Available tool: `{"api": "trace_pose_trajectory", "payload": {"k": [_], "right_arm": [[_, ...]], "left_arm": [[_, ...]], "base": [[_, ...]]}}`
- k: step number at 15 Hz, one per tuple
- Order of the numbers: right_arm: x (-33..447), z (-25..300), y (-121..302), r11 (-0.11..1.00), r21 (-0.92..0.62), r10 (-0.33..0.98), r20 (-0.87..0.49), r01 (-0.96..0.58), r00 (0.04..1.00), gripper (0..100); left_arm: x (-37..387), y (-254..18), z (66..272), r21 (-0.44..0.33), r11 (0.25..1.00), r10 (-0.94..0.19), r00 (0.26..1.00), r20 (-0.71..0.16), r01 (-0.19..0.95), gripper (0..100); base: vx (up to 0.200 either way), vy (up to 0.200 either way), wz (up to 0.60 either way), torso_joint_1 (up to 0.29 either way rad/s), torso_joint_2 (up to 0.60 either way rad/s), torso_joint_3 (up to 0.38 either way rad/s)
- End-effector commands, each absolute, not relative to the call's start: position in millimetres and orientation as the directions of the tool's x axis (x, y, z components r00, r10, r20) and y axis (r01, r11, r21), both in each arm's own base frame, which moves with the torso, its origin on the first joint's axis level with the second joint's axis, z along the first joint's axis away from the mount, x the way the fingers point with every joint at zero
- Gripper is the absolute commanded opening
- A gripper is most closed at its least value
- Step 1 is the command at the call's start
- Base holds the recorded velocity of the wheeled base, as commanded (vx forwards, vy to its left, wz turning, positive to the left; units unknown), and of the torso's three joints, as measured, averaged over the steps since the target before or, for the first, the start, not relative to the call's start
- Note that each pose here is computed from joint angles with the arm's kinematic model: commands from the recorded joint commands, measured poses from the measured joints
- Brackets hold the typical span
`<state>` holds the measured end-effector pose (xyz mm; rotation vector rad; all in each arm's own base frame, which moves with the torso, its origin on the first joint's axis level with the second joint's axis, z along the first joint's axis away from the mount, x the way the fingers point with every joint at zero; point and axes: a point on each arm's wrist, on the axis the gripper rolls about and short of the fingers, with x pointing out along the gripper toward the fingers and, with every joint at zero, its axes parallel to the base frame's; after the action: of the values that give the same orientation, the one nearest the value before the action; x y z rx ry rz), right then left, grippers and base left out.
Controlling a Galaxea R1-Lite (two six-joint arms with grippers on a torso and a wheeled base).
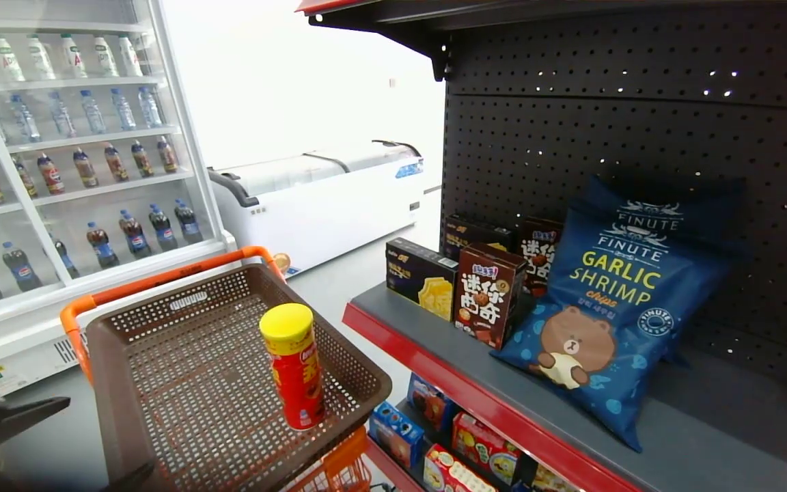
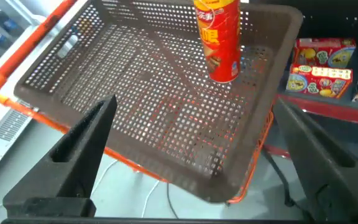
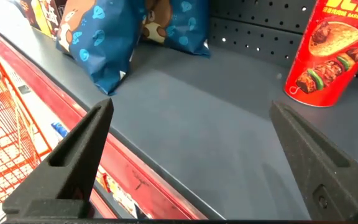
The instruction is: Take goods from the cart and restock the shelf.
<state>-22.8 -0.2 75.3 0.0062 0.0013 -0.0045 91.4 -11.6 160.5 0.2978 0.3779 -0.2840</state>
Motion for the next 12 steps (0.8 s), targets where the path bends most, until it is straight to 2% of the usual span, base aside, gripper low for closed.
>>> {"api": "trace_pose_trajectory", "payload": {"k": [1, 4, 8, 12], "right_arm": [[-23, 75, 0, 1.0, 0.006, -0.005, -0.002, 0.005, 1.0, 100], [-23, 75, 0, 1.0, 0.006, -0.005, -0.002, 0.005, 1.0, 100], [-23, 75, 0, 1.0, 0.006, -0.005, -0.002, 0.005, 1.0, 100], [-23, 75, 0, 1.0, 0.006, -0.005, -0.002, 0.005, 1.0, 100]], "left_arm": [[128, -17, 146, 0.197, 0.905, -0.234, 0.829, -0.509, 0.377, 100], [166, -27, 140, 0.178, 0.893, -0.258, 0.795, -0.548, 0.413, 100], [217, -49, 134, 0.105, 0.909, -0.298, 0.804, -0.514, 0.404, 100], [237, -54, 118, 0.098, 0.913, -0.291, 0.801, -0.524, 0.396, 100]], "base": [[0.0, 0.0, 0.0, 0.0, 0.0, 0.0], [0.0, 0.0, 0.0, 0.0, 0.0, 0.0], [0.0, 0.0, 0.0, 0.0, 0.0, 0.0], [0.0, 0.0, 0.0, 0.0, 0.0, 0.0]]}}
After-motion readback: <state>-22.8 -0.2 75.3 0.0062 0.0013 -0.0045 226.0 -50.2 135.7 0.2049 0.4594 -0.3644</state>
